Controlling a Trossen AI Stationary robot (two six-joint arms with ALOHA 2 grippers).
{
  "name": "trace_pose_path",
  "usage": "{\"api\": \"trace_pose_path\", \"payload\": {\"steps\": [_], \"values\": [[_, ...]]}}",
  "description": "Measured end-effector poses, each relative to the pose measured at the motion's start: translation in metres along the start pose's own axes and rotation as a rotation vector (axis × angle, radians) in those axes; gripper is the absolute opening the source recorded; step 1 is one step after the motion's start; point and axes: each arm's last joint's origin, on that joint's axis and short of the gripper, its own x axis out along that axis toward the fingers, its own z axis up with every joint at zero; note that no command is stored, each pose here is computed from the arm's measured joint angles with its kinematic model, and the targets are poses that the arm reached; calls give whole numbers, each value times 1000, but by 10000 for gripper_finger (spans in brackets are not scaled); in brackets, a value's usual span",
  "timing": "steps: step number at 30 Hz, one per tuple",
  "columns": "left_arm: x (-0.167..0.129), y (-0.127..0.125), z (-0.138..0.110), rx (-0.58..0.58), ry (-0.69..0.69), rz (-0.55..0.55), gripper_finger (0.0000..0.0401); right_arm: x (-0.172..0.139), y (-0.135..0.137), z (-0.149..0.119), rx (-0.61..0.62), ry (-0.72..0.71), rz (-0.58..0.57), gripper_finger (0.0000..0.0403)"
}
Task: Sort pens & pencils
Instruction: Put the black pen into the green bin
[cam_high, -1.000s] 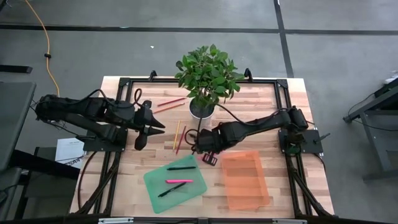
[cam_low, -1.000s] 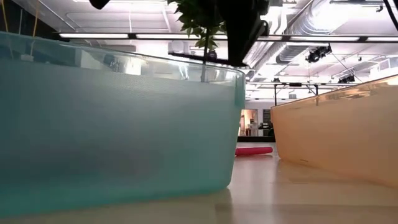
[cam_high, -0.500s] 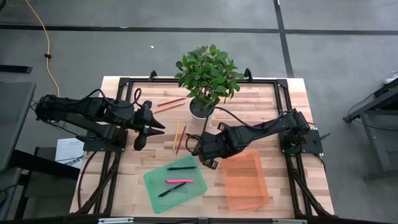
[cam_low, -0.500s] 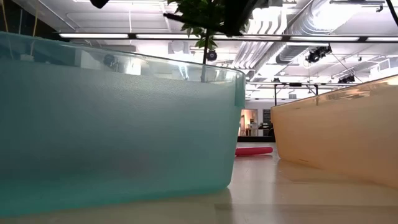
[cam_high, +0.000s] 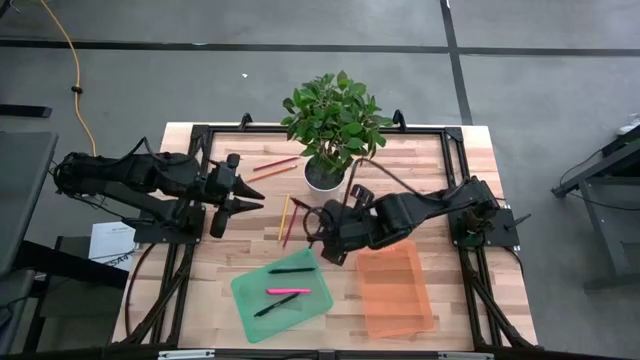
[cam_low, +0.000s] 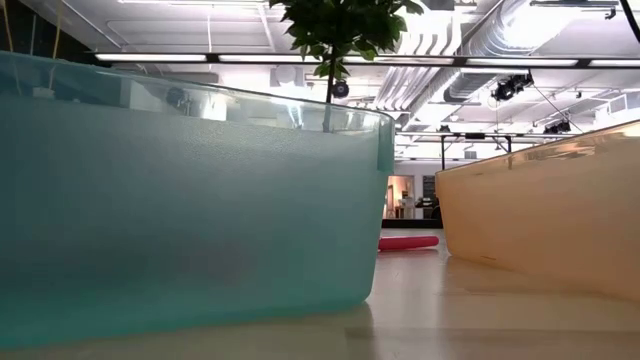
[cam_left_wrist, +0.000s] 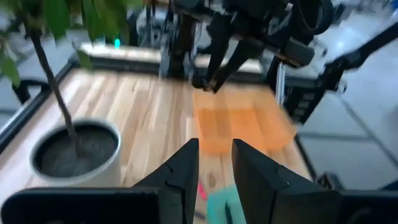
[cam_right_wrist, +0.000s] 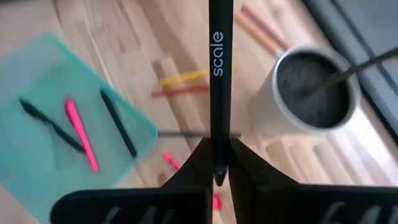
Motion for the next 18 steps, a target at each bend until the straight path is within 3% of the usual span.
{"api": "trace_pose_path", "payload": {"steps": [5,10,18], "values": [[-3,0,4,5,-47,-1,86,-34,-11,20,30,-157,15,5],[-1,-2,13,21,-136,-12,86,-67,-30,28,110,-330,118,5],[15,-6,31,51,-307,-19,86,-97,-44,29,137,-430,169,5]]}}
